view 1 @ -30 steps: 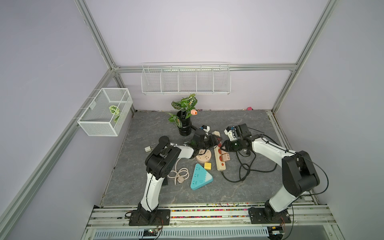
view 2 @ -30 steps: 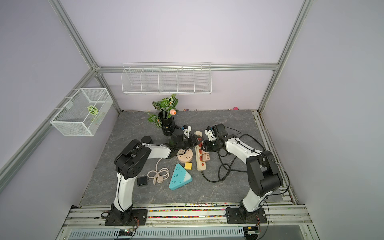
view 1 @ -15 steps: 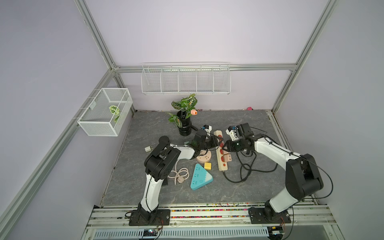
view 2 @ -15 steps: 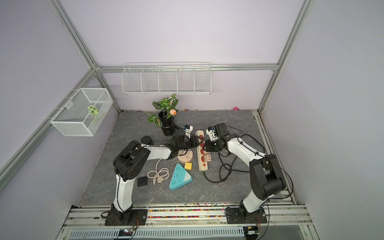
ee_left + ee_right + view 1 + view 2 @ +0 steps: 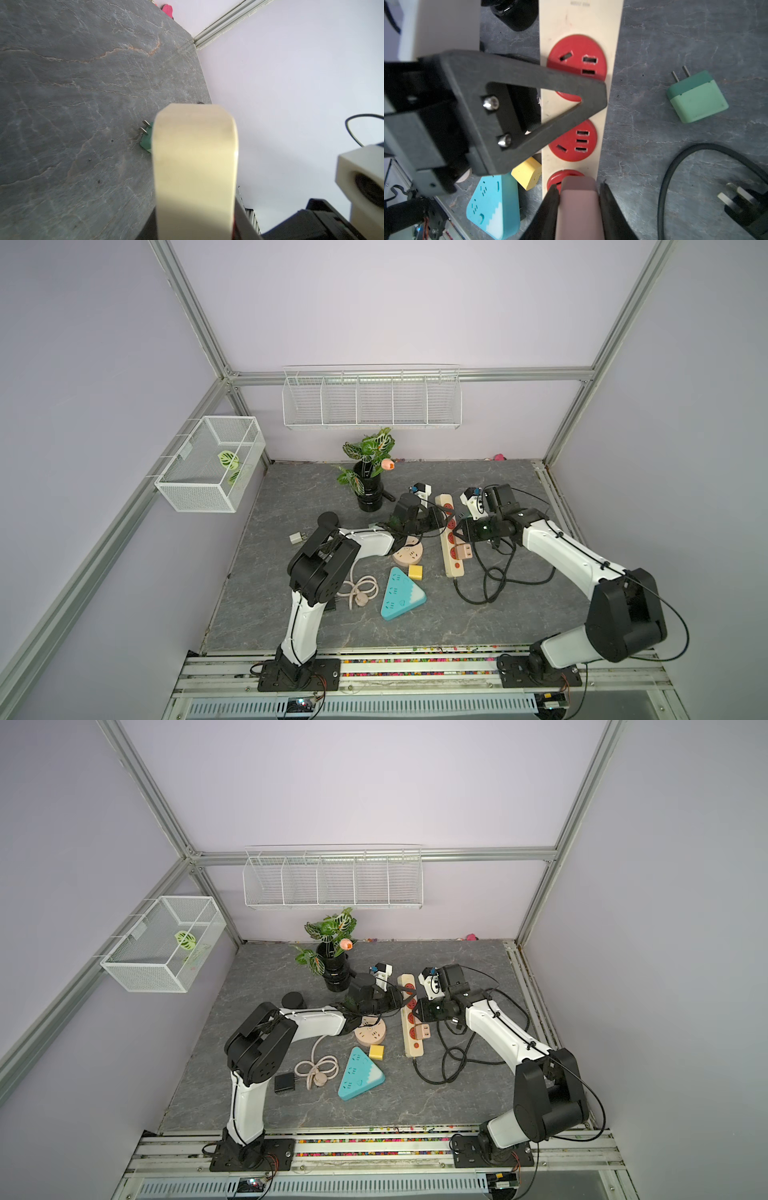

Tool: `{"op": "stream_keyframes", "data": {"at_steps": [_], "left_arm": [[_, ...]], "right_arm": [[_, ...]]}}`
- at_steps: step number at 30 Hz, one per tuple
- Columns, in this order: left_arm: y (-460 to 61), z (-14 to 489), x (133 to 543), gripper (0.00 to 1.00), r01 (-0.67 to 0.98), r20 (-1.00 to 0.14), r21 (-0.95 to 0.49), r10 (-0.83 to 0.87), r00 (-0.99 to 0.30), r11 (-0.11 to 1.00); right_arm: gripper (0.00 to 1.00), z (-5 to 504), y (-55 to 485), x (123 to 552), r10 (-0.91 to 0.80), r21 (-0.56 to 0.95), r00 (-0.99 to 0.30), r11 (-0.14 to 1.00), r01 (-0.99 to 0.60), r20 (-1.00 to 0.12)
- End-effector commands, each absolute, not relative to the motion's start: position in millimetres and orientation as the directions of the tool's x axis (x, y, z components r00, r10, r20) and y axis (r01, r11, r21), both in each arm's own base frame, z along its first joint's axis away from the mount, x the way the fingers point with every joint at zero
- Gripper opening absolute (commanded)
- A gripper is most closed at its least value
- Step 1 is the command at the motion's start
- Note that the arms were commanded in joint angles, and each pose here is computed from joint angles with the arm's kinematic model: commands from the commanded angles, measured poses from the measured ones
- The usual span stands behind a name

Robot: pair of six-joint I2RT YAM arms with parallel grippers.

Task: Pull the plug off the socket
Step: Remove the plug from the socket, then place the plug at the center of the board.

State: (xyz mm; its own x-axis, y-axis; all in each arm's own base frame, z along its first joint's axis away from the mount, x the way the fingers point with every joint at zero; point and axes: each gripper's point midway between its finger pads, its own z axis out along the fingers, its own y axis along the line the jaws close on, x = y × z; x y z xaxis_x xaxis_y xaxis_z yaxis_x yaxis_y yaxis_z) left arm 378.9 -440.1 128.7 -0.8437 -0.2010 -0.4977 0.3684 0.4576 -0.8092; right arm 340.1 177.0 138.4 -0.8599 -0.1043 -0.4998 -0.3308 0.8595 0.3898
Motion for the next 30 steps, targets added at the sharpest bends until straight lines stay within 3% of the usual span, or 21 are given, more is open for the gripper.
{"op": "stream_keyframes", "data": {"at_steps": [1, 3, 7, 9, 14, 22, 30], "left_arm": [[-359, -7, 391, 0.0, 0.157, -0.441, -0.56, -0.133, -0.887, 0.813], [-358, -11, 392, 0.0, 0.15, -0.435, -0.543, -0.124, -0.892, 0.826], [-355, -19, 390, 0.0, 0.14, -0.418, -0.512, -0.104, -0.902, 0.848], [-354, -20, 390, 0.0, 0.139, -0.425, -0.515, -0.111, -0.898, 0.846], [-360, -24, 389, 0.0, 0.152, -0.422, -0.544, -0.112, -0.9, 0.825], [-367, -16, 389, 0.0, 0.199, -0.436, -0.581, -0.096, -0.895, 0.789], [-396, 34, 393, 0.0, 0.231, -0.425, -0.755, -0.19, -0.885, 0.613]], "right_arm": [[0.0, 168, 173, 352, 0.02, 0.457, -0.841, 0.846, -0.274, -0.541], [0.0, 161, 173, 353, 0.005, 0.444, -0.856, 0.857, -0.263, -0.516], [0.0, 186, 175, 349, -0.161, 0.318, -0.78, 0.849, -0.422, -0.605], [0.0, 192, 157, 352, -0.168, 0.243, -0.767, 0.888, -0.391, -0.62], [0.0, 177, 138, 356, 0.0, 0.428, -0.83, 0.857, -0.288, -0.558], [0.0, 183, 147, 365, -0.007, 0.514, -0.837, 0.786, -0.343, -0.548], [0.0, 143, 141, 393, 0.168, 0.506, -0.81, 0.844, -0.175, -0.561]]}}
